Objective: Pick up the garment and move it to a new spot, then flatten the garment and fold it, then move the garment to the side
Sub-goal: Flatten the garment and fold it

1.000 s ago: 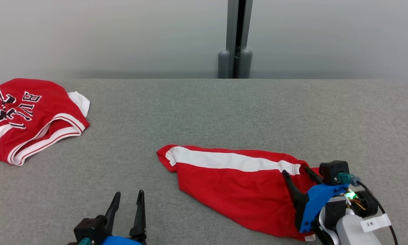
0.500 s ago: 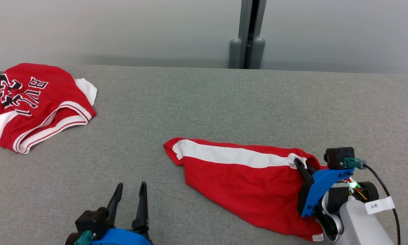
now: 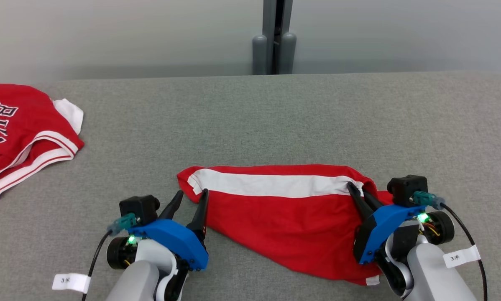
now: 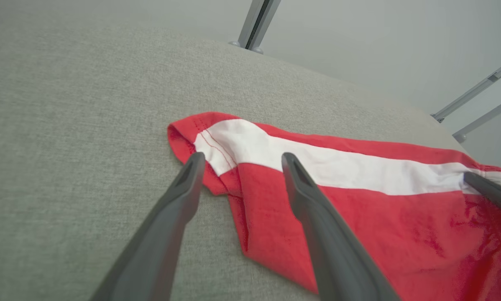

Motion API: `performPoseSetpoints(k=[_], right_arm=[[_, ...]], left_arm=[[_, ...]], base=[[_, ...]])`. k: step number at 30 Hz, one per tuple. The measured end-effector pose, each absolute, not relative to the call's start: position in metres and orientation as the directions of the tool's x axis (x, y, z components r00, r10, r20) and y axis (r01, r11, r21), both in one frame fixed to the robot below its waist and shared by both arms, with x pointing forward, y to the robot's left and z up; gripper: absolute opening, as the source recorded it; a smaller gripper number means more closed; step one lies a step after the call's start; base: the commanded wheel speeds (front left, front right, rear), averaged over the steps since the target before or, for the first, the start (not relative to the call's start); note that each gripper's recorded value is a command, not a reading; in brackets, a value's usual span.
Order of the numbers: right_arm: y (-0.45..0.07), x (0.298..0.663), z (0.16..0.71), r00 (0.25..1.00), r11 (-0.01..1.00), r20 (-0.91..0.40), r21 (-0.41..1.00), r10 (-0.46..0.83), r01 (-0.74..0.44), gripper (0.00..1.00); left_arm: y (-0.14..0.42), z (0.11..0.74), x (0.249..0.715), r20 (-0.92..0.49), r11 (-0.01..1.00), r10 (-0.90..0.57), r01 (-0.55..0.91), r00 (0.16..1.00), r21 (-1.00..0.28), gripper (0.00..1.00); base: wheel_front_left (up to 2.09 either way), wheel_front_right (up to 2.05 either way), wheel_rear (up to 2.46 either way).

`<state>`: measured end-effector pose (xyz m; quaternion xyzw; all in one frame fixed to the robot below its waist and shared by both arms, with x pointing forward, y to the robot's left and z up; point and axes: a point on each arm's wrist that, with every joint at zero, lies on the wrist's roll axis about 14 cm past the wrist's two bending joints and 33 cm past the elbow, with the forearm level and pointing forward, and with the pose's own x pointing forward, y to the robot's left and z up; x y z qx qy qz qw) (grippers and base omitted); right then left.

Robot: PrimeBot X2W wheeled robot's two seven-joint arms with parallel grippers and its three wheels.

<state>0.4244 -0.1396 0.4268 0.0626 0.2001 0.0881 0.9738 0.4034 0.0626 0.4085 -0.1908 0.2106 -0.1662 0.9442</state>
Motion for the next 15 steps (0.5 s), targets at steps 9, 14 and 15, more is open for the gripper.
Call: performPoseSetpoints(k=[9, 14, 15], right_arm=[[-0.139, 0.419, 0.416, 0.893, 0.974, -0.400, 0.170, 0.205, -0.148, 0.00], [-0.142, 0.419, 0.412, 0.892, 0.976, -0.406, 0.168, 0.198, -0.140, 0.00], [-0.142, 0.419, 0.411, 0.892, 0.976, -0.408, 0.168, 0.197, -0.139, 0.00]], left_arm=[[0.057, 0.381, 0.432, -0.467, 0.863, -0.397, 0.149, 0.790, -0.483, 1.00], [0.057, 0.373, 0.439, -0.491, 0.859, -0.395, 0.121, 0.777, -0.498, 1.00], [0.058, 0.371, 0.440, -0.498, 0.856, -0.393, 0.110, 0.773, -0.505, 1.00]], base=[[0.00, 0.00, 0.00], [0.00, 0.00, 0.00], [0.00, 0.00, 0.00]])
